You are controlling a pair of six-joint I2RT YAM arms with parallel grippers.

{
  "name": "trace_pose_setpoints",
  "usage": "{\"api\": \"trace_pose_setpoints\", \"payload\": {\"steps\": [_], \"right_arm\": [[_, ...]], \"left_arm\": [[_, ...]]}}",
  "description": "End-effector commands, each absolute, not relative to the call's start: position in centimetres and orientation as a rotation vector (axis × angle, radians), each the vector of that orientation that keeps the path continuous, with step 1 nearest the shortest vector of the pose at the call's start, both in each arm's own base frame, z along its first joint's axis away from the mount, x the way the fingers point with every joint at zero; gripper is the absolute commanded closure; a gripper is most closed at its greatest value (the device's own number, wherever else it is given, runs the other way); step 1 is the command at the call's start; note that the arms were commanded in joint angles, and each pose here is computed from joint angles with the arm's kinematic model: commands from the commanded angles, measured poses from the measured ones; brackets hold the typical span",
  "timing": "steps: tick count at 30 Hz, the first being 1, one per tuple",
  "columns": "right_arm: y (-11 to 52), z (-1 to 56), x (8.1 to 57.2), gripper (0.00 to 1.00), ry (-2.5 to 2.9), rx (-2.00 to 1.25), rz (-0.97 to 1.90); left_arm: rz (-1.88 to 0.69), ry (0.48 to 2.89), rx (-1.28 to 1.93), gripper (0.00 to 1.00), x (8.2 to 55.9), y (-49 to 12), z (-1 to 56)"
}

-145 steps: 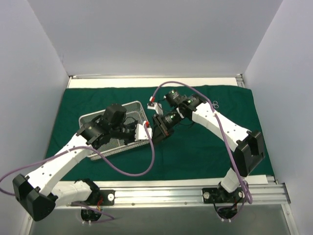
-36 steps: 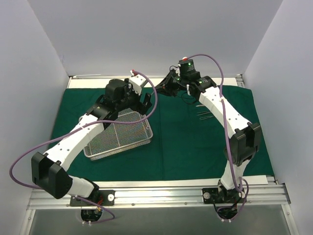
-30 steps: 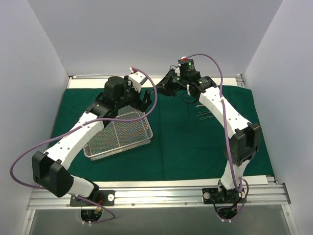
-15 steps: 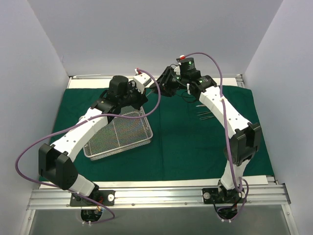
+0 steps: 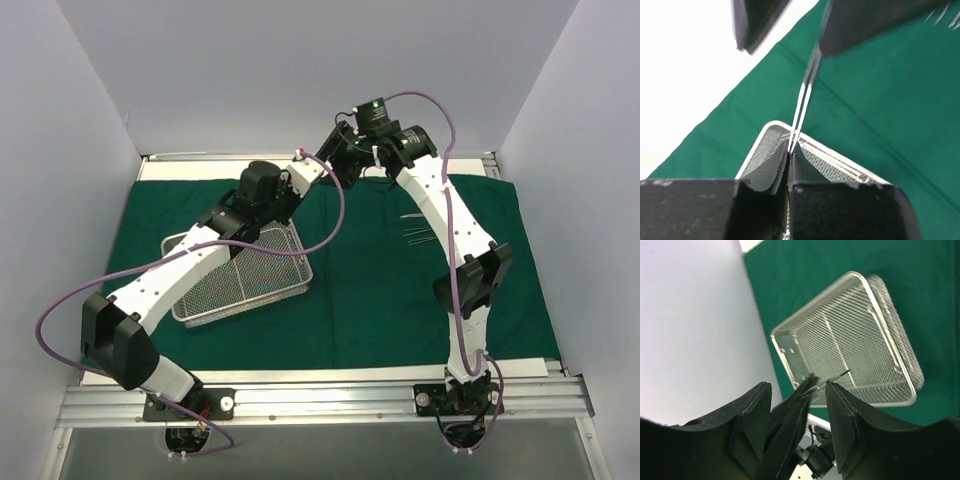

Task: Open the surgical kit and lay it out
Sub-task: Place the medical item in the surgical kit.

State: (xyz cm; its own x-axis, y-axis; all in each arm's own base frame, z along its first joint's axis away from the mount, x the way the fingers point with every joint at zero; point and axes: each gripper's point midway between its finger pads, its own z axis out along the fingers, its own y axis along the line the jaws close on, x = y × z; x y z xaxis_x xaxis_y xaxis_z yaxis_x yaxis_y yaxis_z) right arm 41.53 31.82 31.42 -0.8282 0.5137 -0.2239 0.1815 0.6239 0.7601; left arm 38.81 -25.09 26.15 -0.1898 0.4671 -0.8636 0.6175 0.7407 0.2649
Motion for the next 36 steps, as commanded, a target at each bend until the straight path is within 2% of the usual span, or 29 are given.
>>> {"api": "trace_pose_setpoints", "payload": {"steps": [1,9,18,28,36], "right_arm": [[31.3,28.8,39.9,0.53,2.538,0.648,0.929],[32.0,27.8,39.5,0.57,2.556,0.679,0.913],[29.5,29.5,39.7,0.57,2.49,0.729,0.876],[31.7,28.0,40.6,0.57,2.489,0.793,0.928],[30.9,30.0,41.3,0.58,2.413,0.807,0.953]], "left_arm": [[-0.035,1.753,0.814,0.98,39.5,-24.7,29.6],[0.012,1.747,0.835,0.98,39.4,-25.1,29.5],[0.084,1.781,0.795,0.98,40.1,-24.1,28.8],[0.079,1.77,0.771,0.98,40.1,-24.5,29.3],[0.118,1.774,0.797,0.98,40.0,-24.1,28.5]]}}
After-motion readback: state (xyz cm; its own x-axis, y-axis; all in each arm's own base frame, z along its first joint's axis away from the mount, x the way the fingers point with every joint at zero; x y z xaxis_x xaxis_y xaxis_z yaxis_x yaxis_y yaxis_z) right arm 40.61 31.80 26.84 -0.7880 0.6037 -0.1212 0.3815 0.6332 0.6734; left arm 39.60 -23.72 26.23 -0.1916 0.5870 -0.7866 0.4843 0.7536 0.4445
